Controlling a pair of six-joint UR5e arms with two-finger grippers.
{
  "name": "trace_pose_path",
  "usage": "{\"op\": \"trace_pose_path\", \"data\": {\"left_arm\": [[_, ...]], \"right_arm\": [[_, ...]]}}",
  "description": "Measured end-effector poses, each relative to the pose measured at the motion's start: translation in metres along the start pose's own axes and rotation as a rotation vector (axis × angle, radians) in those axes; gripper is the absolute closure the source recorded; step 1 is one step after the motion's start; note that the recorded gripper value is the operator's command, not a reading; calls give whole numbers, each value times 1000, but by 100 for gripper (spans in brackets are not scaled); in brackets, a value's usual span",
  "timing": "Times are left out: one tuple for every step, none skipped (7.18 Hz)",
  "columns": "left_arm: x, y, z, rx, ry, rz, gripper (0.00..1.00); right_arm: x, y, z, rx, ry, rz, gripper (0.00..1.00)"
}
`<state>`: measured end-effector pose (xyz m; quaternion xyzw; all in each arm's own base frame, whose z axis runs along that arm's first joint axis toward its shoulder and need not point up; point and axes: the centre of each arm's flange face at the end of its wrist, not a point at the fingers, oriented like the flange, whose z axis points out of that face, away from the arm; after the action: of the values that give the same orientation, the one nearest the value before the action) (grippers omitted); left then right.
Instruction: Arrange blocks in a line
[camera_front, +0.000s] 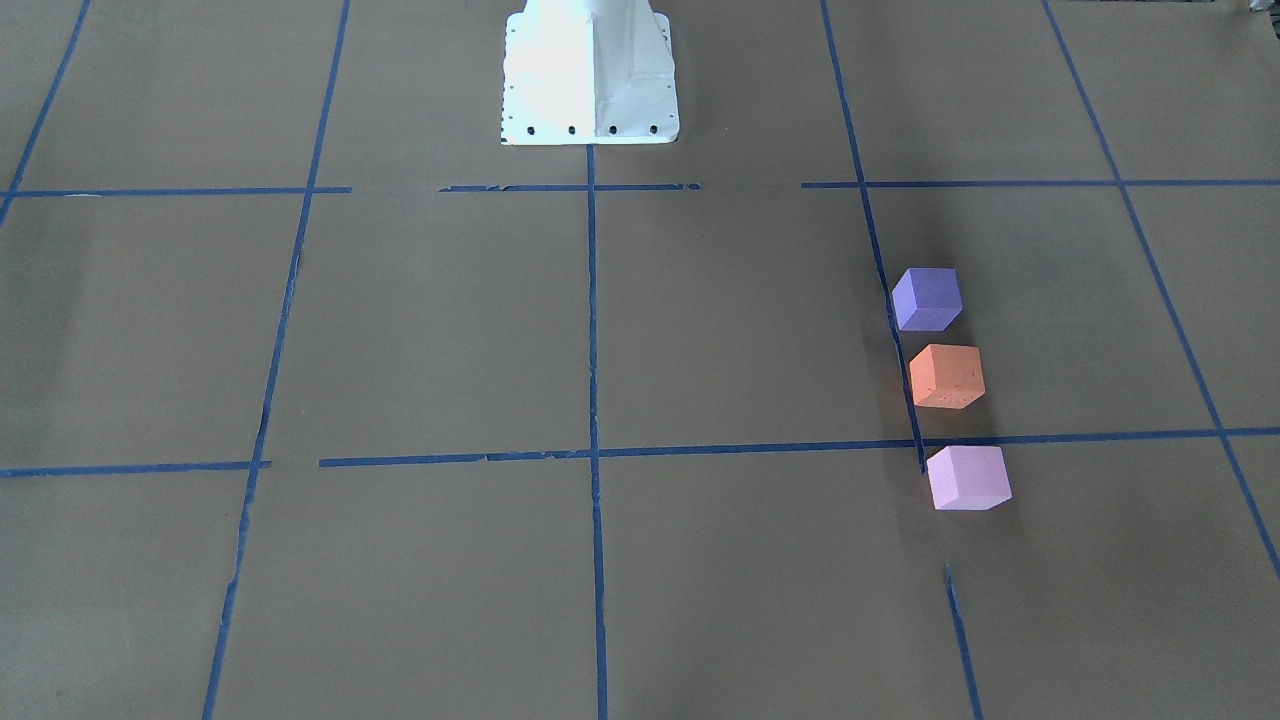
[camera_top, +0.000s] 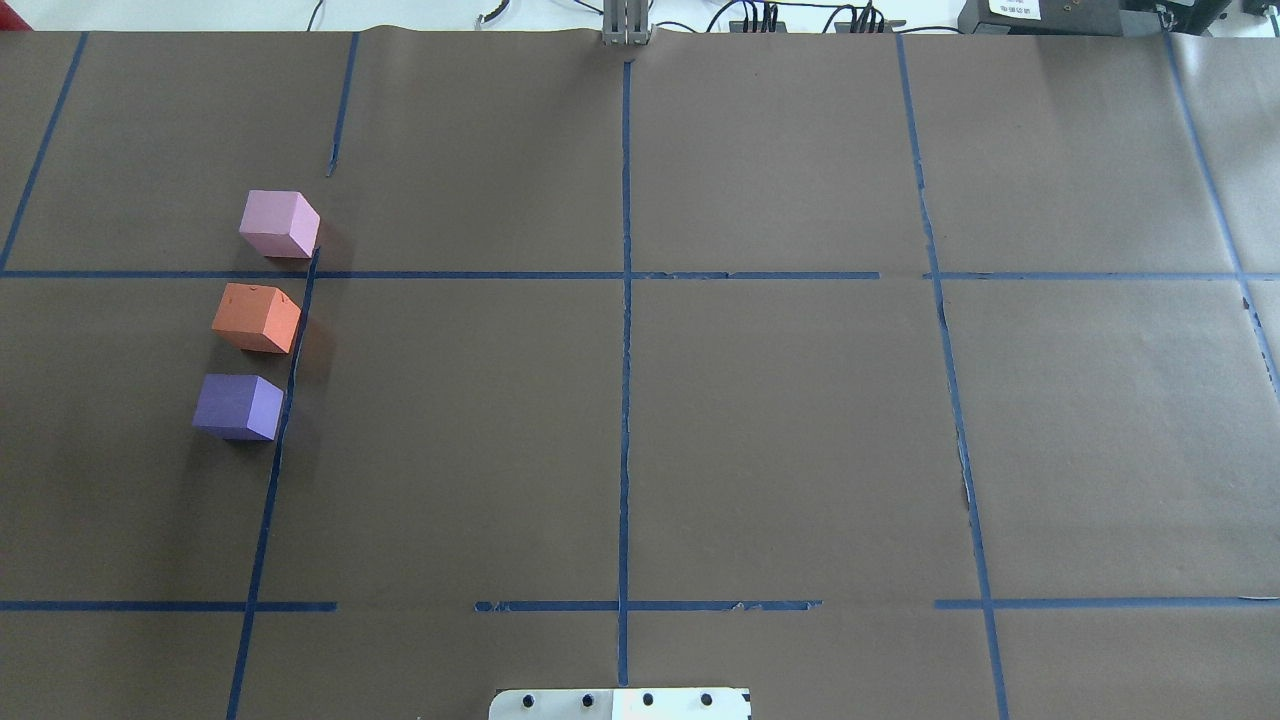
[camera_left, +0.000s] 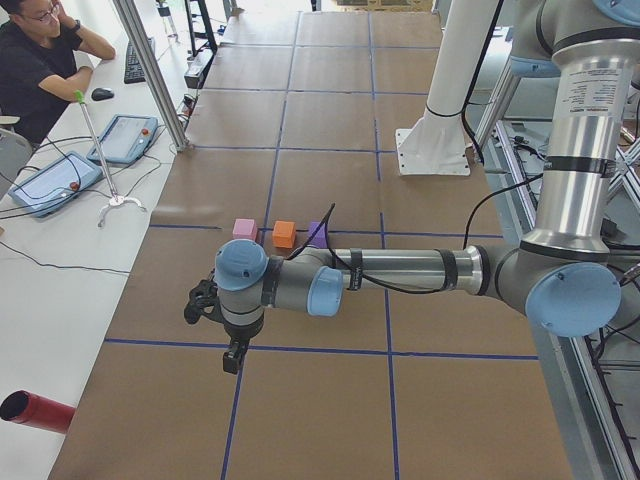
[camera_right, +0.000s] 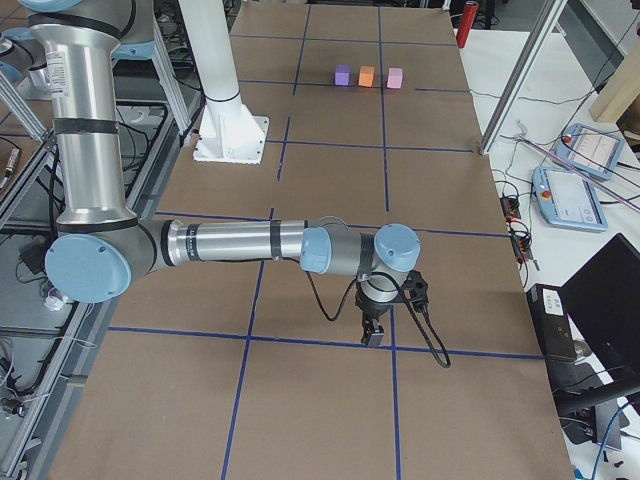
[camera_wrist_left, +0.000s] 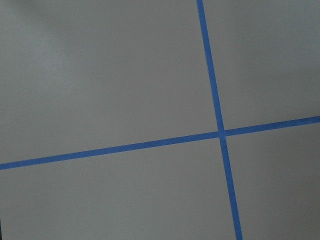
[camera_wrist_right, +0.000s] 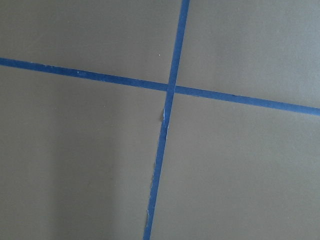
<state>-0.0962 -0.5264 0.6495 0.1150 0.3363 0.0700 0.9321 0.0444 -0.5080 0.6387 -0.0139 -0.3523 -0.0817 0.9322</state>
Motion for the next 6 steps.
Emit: {"op": "trace_pose_path", "data": {"left_arm": [[2, -2, -2, 13, -2, 8, 0], [6, -6, -7, 24, -2, -6, 0], [12, -10, -14, 39, 0, -55, 0], [18, -13, -21, 54, 2, -104, 0], [20, -13, -24, 61, 3, -128, 0], [20, -11, -24, 61, 2, -140, 0]], "right_arm": [[0, 0, 0, 0, 0, 0, 0], [0, 0, 0, 0, 0, 0, 0], [0, 0, 0, 0, 0, 0, 0], [0, 0, 0, 0, 0, 1, 0], [0, 0, 0, 0, 0, 0, 0], [0, 0, 0, 0, 0, 0, 0]]}}
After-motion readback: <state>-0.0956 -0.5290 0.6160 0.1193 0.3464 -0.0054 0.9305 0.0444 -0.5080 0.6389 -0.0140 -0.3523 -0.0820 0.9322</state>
